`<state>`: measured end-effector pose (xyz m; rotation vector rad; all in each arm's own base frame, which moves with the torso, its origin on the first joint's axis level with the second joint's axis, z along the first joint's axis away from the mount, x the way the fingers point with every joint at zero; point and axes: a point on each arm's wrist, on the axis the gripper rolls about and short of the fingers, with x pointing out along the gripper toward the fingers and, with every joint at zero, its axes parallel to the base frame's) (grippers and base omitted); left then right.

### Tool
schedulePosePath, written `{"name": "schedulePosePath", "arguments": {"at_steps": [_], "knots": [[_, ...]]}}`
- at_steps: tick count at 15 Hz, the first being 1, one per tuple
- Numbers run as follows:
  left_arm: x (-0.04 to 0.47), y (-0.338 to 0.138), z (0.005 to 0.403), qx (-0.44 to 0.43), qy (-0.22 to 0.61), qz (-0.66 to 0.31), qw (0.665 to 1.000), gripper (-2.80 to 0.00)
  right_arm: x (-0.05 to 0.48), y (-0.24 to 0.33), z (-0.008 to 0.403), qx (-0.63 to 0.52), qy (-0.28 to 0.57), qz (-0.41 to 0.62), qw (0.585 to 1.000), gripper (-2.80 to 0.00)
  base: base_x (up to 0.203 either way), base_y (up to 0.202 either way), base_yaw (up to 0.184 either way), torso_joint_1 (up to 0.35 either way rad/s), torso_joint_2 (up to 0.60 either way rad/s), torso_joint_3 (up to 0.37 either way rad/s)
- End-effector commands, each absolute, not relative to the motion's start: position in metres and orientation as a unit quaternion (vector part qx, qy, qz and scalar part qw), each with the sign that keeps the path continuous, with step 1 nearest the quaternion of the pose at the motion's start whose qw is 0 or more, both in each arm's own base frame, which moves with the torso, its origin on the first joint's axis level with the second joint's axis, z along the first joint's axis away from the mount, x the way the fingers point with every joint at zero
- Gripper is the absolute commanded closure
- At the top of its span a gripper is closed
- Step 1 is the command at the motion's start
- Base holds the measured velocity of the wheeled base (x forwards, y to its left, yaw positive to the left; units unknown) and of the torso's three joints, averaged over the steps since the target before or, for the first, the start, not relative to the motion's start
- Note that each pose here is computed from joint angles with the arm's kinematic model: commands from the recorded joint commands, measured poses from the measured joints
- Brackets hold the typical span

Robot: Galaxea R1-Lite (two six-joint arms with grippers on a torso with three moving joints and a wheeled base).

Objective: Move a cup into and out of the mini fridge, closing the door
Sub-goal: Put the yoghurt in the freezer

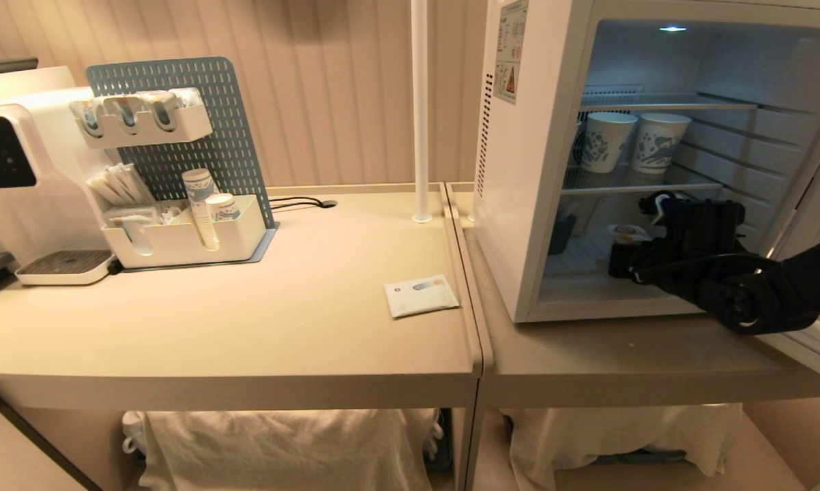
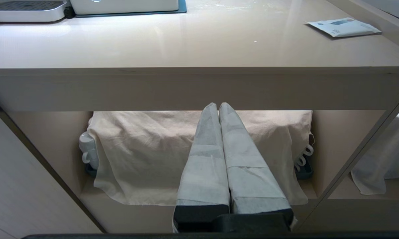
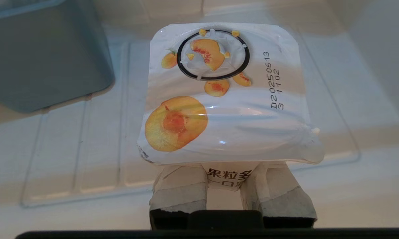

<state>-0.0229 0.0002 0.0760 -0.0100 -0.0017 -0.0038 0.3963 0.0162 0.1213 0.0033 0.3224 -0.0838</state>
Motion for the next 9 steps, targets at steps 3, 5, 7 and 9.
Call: {"name": "schedulePosePath", "arguments": {"at_steps": [3, 5, 7, 9], "knots": [[-0.0229, 0.0002, 0.0758, -0.005, -0.001, -0.002, 1.000, 0.00, 0.3972, 0.0184, 0.1198, 0.004, 0.158, -0.041, 0.987, 0.00, 0.000, 0.000, 0.000, 0.000, 0.00, 0.000], [-0.0229, 0.0002, 0.0757, -0.005, 0.000, -0.001, 1.000, 0.00, 0.3988, 0.0197, 0.1196, 0.004, 0.152, -0.039, 0.988, 0.00, 0.000, 0.000, 0.000, 0.000, 0.00, 0.000], [-0.0229, 0.0002, 0.0758, -0.005, -0.001, -0.002, 1.000, 0.00, 0.3993, 0.0203, 0.1170, 0.001, 0.155, -0.038, 0.987, -2.80, 0.000, 0.000, 0.000, 0.000, 0.00, 0.000], [-0.0229, 0.0002, 0.0759, -0.005, -0.001, -0.002, 1.000, 0.00, 0.4000, 0.0210, 0.1153, 0.002, 0.154, -0.037, 0.987, -2.80, 0.000, 0.000, 0.000, 0.000, 0.00, 0.000]]}}
